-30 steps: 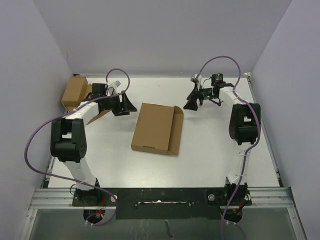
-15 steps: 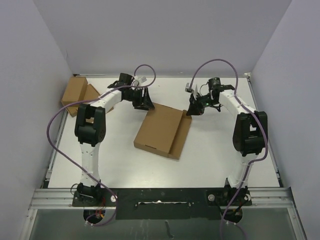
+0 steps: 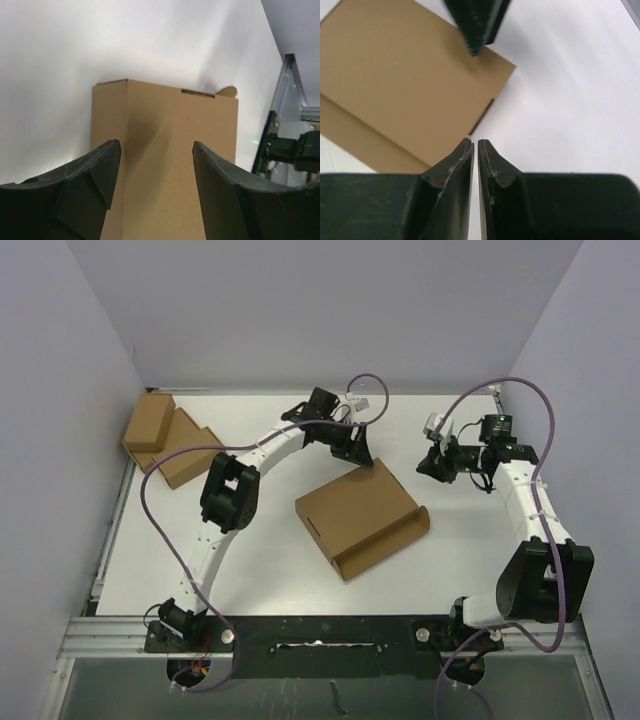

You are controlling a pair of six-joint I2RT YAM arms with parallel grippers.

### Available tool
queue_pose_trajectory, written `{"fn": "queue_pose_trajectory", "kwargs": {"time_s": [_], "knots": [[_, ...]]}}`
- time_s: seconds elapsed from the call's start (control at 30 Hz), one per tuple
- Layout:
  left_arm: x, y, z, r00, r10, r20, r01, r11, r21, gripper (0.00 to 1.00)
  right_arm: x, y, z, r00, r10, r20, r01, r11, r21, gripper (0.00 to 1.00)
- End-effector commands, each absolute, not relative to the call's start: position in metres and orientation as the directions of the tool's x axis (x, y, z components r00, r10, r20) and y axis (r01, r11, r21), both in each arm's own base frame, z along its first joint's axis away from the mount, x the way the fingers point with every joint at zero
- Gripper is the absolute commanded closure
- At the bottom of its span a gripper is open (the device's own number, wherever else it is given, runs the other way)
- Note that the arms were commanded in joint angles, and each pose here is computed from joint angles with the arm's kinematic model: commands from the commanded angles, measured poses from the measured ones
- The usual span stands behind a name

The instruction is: Fold the paper box

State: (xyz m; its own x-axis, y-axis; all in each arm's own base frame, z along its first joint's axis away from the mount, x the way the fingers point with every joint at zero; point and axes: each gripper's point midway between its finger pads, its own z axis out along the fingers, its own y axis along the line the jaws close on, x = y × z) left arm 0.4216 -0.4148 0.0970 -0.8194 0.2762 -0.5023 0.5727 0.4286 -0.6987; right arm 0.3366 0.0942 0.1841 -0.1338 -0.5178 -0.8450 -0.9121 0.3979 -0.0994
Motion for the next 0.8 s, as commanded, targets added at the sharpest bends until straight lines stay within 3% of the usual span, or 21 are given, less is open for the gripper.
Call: {"fn": "queue_pose_trajectory", "kwargs": {"time_s": [0.0, 0.13, 0.17, 0.2, 0.37, 0.43, 0.6, 0.77], "knots": [[0.44, -0.415, 0.179, -0.643, 0.167, -0.748, 0.726, 0.443, -0.526, 0.37, 0.356, 0.073, 0.183, -0.173, -0.448, -0.877, -0.858, 0.507, -0.089, 0.88], [0.429, -0.372, 0.271, -0.375, -0.03, -0.926, 0.791, 0.51, -0.337, 0.14, 0.365, 0.069, 0.161, -0.273, -0.425, -0.863, -0.827, 0.562, -0.015, 0.92], [0.421, -0.36, 0.284, -0.309, -0.078, -0.948, 0.797, 0.523, -0.302, 0.05, 0.367, 0.069, 0.15, -0.302, -0.441, -0.845, -0.822, 0.569, -0.003, 0.94], [0.412, -0.346, 0.294, -0.277, -0.12, -0.953, 0.781, 0.549, -0.296, 0.02, 0.369, 0.071, 0.144, -0.315, -0.454, -0.834, -0.823, 0.568, 0.002, 0.96], [0.359, -0.276, 0.259, -0.45, -0.247, -0.858, 0.608, 0.619, -0.497, 0.03, 0.379, 0.065, 0.112, -0.443, -0.473, -0.762, -0.778, 0.625, 0.064, 1.0], [0.334, -0.256, 0.235, -0.533, -0.267, -0.803, 0.514, 0.651, -0.558, 0.09, 0.379, 0.062, 0.103, -0.468, -0.481, -0.741, -0.77, 0.634, 0.074, 1.0], [0.275, -0.229, 0.166, -0.687, -0.335, -0.645, 0.285, 0.692, -0.663, 0.42, 0.367, 0.064, 0.089, -0.479, -0.517, -0.709, -0.797, 0.596, 0.104, 1.0], [0.248, -0.233, 0.114, -0.786, -0.348, -0.511, 0.152, 0.691, -0.706, 0.48, 0.356, 0.068, 0.081, -0.501, -0.52, -0.691, -0.807, 0.57, 0.156, 1.0]]}}
